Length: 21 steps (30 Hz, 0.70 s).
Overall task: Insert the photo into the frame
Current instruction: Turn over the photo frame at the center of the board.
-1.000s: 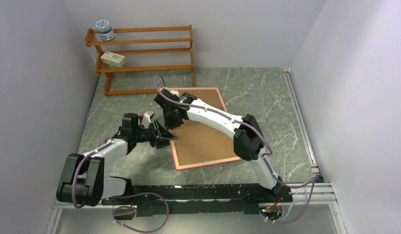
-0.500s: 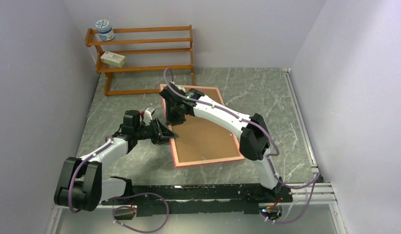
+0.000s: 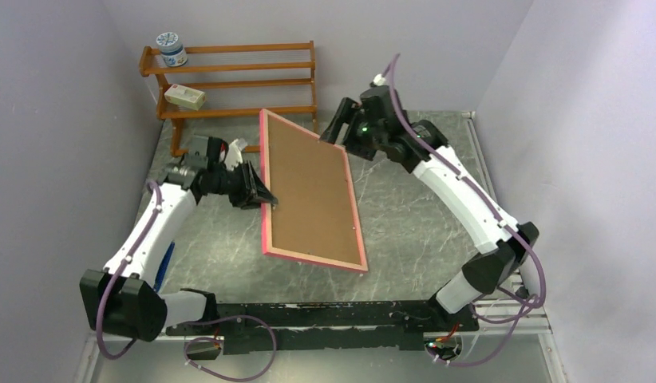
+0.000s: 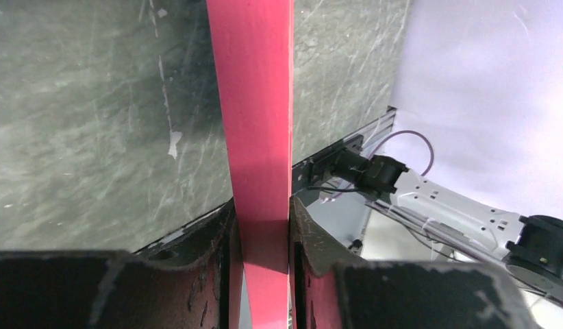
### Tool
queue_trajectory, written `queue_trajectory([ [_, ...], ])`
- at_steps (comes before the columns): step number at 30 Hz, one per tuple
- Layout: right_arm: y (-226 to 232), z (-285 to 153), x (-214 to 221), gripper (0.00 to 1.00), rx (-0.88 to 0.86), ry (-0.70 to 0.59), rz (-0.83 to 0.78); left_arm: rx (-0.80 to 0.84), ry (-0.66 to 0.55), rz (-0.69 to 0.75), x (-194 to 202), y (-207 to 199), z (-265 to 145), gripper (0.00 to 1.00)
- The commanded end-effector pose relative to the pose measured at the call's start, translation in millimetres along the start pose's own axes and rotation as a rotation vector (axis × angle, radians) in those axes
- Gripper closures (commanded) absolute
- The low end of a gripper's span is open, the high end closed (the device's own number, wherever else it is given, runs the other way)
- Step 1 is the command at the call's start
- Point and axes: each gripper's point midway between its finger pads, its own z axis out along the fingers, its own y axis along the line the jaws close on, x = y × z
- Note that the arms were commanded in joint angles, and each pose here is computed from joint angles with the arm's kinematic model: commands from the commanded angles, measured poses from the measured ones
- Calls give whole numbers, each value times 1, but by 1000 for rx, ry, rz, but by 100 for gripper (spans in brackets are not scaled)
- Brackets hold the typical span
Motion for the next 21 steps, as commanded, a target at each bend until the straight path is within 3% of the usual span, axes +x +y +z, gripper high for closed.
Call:
queue_trajectory([
  [1,-16,-11,-10,21,-22,-3,-16,-169,-12,203,-19,-6,-36,98],
  [6,-37,-13,-9,21,-16,24,10,-306,-14,267,-35,-7,-60,97],
  [21,-37,3,4,25,-78,132,37,-308,-67,335,-39,-52,-98,98],
])
